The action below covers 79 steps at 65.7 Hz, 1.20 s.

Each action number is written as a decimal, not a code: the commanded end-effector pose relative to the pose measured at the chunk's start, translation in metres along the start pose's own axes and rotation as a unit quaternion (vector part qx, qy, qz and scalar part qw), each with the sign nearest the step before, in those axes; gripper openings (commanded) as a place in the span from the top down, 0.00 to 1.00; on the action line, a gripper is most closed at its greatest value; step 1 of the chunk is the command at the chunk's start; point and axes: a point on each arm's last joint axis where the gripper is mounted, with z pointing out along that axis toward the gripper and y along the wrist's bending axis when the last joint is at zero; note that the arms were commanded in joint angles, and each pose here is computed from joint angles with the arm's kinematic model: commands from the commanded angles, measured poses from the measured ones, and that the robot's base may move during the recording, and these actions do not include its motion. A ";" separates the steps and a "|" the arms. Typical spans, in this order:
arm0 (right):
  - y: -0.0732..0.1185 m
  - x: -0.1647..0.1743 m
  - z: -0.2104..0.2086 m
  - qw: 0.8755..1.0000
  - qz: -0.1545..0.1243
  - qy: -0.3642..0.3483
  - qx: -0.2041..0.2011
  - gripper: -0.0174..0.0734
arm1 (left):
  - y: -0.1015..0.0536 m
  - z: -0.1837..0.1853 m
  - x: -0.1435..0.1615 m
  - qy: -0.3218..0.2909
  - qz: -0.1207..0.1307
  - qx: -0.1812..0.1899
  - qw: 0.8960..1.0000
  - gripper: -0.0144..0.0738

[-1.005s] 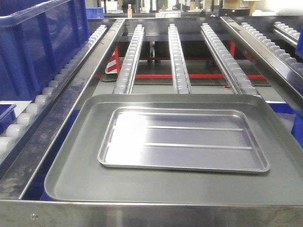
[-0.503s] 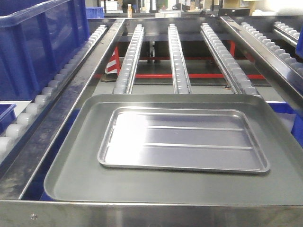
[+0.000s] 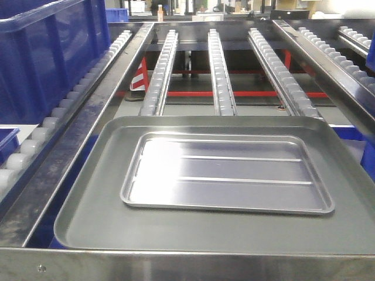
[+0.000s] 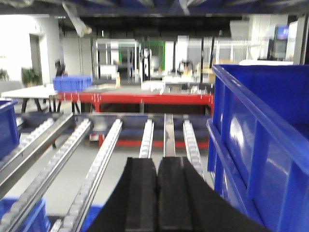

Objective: Grab silver tray and place in blue box

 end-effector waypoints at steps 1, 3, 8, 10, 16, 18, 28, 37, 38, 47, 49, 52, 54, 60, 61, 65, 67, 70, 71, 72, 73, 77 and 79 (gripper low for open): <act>0.001 -0.024 0.013 1.000 -0.005 -0.012 0.001 0.70 | -0.002 0.018 -0.018 0.036 -0.007 0.005 0.999 0.89; 0.001 -0.026 0.018 1.000 -0.004 -0.003 0.002 0.66 | -0.002 0.026 -0.019 0.053 -0.013 0.007 0.998 0.85; 0.002 -0.027 0.029 1.000 -0.003 0.020 -0.001 0.54 | -0.004 0.041 -0.017 0.088 -0.034 0.017 0.995 0.71; 0.002 -0.026 0.033 1.000 -0.002 0.031 -0.002 0.49 | -0.005 0.047 -0.014 0.106 -0.037 0.024 0.993 0.64; 0.005 -0.018 0.045 0.997 0.011 0.077 -0.021 0.36 | -0.014 0.061 -0.008 0.139 -0.045 0.072 0.987 0.48; 0.006 -0.014 0.050 0.995 0.016 0.096 -0.031 0.33 | -0.018 0.065 -0.006 0.148 -0.040 0.096 0.984 0.46; 0.022 0.011 0.073 0.974 0.039 0.202 -0.091 0.30 | -0.046 0.085 0.006 0.194 -0.028 0.215 0.957 0.46; 0.044 0.033 0.094 0.951 0.036 0.269 -0.151 0.30 | -0.084 0.107 0.020 0.250 -0.057 0.303 0.918 0.46; 0.046 0.035 0.096 0.949 0.035 0.273 -0.155 0.30 | -0.088 0.108 0.021 0.254 -0.059 0.310 0.914 0.46; 0.066 0.052 0.111 0.932 0.031 0.306 -0.191 0.30 | -0.129 0.122 0.034 0.251 -0.074 0.355 0.897 0.53; 0.069 0.056 0.114 0.930 0.030 0.312 -0.194 0.30 | -0.137 0.124 0.039 0.254 -0.076 0.361 0.894 0.54; 0.072 0.061 0.119 0.928 0.030 0.317 -0.195 0.30 | -0.146 0.129 0.044 0.262 -0.084 0.362 0.890 0.54; 0.073 0.064 0.122 0.927 0.031 0.320 -0.194 0.30 | -0.152 0.134 0.048 0.272 -0.084 0.363 0.887 0.54; 0.076 0.071 0.128 0.925 0.029 0.328 -0.192 0.30 | -0.167 0.145 0.053 0.304 -0.052 0.378 0.873 0.54; 0.077 0.072 0.129 0.924 0.029 0.330 -0.192 0.30 | -0.169 0.147 0.055 0.309 -0.044 0.379 0.871 0.54; 0.078 0.077 0.131 0.918 0.025 0.347 -0.190 0.30 | -0.177 0.155 0.057 0.323 -0.007 0.390 0.862 0.54; 0.078 0.081 0.132 0.914 0.022 0.359 -0.189 0.30 | -0.182 0.159 0.058 0.329 0.009 0.394 0.858 0.54; 0.079 0.087 0.133 0.907 0.019 0.377 -0.187 0.30 | -0.187 0.165 0.059 0.343 0.018 0.396 0.852 0.54; 0.080 0.089 0.134 0.904 0.017 0.383 -0.187 0.30 | -0.190 0.169 0.059 0.347 0.019 0.394 0.851 0.54; 0.080 0.091 0.134 0.903 0.016 0.388 -0.186 0.30 | -0.191 0.170 0.059 0.351 0.021 0.393 0.850 0.54; 0.080 0.092 0.135 0.901 0.015 0.392 -0.186 0.30 | -0.193 0.172 0.060 0.355 0.023 0.391 0.849 0.54; 0.082 0.099 0.138 0.894 0.015 0.409 -0.183 0.30 | -0.198 0.182 0.060 0.369 0.029 0.376 0.849 0.54; 0.083 0.102 0.140 0.890 0.019 0.420 -0.179 0.30 | -0.200 0.188 0.061 0.379 0.036 0.365 0.849 0.54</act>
